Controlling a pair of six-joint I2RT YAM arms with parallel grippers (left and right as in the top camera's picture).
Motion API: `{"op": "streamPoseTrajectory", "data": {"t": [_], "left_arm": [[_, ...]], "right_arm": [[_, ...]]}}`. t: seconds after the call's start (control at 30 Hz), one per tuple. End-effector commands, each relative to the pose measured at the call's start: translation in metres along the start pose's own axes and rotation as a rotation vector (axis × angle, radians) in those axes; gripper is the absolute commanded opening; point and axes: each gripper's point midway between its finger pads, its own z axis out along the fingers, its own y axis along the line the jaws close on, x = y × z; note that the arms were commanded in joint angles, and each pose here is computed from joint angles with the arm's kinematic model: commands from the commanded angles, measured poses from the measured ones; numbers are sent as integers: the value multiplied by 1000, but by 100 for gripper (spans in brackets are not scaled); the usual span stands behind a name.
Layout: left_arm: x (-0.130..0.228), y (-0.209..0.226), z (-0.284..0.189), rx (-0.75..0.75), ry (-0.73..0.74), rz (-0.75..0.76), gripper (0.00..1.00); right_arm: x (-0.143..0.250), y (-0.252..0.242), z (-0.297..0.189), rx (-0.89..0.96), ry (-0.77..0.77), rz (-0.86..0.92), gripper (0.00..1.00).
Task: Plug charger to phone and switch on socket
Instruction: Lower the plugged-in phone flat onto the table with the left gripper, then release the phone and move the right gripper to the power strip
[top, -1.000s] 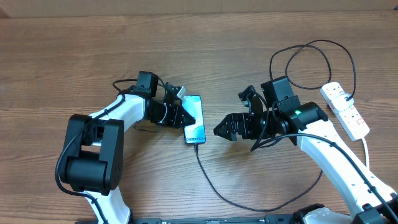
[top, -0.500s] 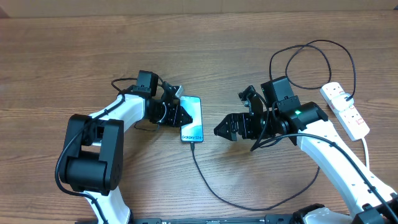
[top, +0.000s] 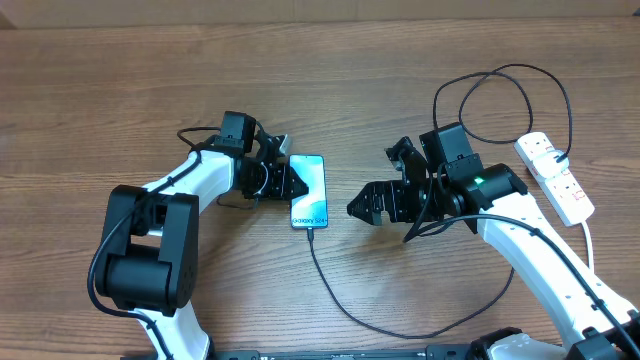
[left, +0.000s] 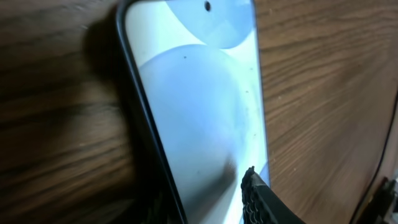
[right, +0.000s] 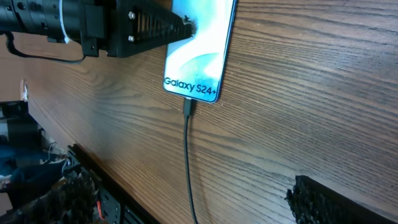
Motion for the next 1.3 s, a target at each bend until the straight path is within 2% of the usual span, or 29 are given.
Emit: {"op": "streamPoseTrajectory", "data": {"t": [0.0,0.33,0.4,0.5,0.53,0.57,0.63,0.7,0.77,0.9,1.03,1.27], "left_arm": [[6,33,3,-164,9,-60,33],[5,38,3,-198,0,-111,35],[5,39,2,-200,-1,-111,38],[5,40,2,-208,-5,-123,52],[4,40,2,-208,-7,-124,70],[4,40,2,-208,-8,-130,82],[2,39,1,-207,-15,-127,100],[-3,35,-4,-203,-36,-127,100],[-10,28,-13,-199,-68,-117,100],[-25,17,-53,-272,-174,-85,100],[-25,-1,-101,-335,-267,-53,100],[3,-25,-168,-415,-362,-33,100]], "right_arm": [[-10,4,-10,7,-49,-21,100],[-12,4,-9,3,-54,-3,100],[-14,5,-9,1,-61,-1,100],[-26,8,-10,-11,-107,-32,98],[-30,8,-11,-8,-124,-32,87],[-35,4,-12,14,-145,-2,71],[-43,-15,-16,101,-196,132,49],[-47,-33,-21,169,-230,214,27],[-49,-50,-29,226,-260,275,15],[-52,-84,-46,321,-309,366,4],[-49,-122,-68,444,-354,455,4],[-34,-199,-125,649,-481,716,4]]}}
